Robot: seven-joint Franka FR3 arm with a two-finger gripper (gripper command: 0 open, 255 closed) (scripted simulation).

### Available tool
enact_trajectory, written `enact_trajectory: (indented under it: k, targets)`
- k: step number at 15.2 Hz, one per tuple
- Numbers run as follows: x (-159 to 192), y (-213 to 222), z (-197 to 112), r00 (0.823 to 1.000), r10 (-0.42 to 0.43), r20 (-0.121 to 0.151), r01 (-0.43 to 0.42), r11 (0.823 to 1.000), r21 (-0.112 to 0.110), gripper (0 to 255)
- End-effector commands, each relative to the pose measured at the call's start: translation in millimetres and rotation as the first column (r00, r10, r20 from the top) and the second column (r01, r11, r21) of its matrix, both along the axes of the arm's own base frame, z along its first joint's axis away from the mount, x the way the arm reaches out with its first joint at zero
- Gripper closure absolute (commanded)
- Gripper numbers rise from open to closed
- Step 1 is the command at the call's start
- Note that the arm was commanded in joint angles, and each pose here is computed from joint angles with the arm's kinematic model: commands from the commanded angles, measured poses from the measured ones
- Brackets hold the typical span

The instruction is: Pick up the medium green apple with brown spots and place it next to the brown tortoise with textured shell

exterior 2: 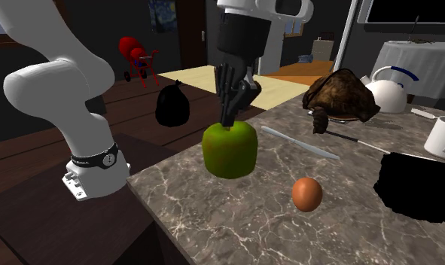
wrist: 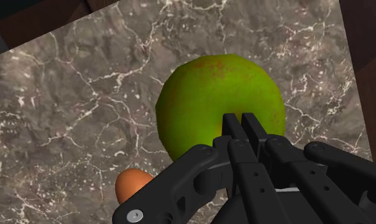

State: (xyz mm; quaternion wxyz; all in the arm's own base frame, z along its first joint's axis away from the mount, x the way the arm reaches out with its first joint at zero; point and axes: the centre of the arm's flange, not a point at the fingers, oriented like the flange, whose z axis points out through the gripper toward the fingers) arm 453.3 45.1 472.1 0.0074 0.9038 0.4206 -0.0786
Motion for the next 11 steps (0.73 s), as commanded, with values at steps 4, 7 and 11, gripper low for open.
enact_trajectory:
  k: [4, 7, 11]
  targets:
    - [0.2, -0.7, 27.3, 1.000, 0.000, 0.000, 0.000, 1.000, 0.000, 255]
    - [0.2, -0.7, 43.2, 1.000, 0.000, 0.000, 0.000, 1.000, 0.000, 255]
    - [0.2, -0.7, 64.3, 1.000, 0.000, 0.000, 0.000, 1.000, 0.000, 255]
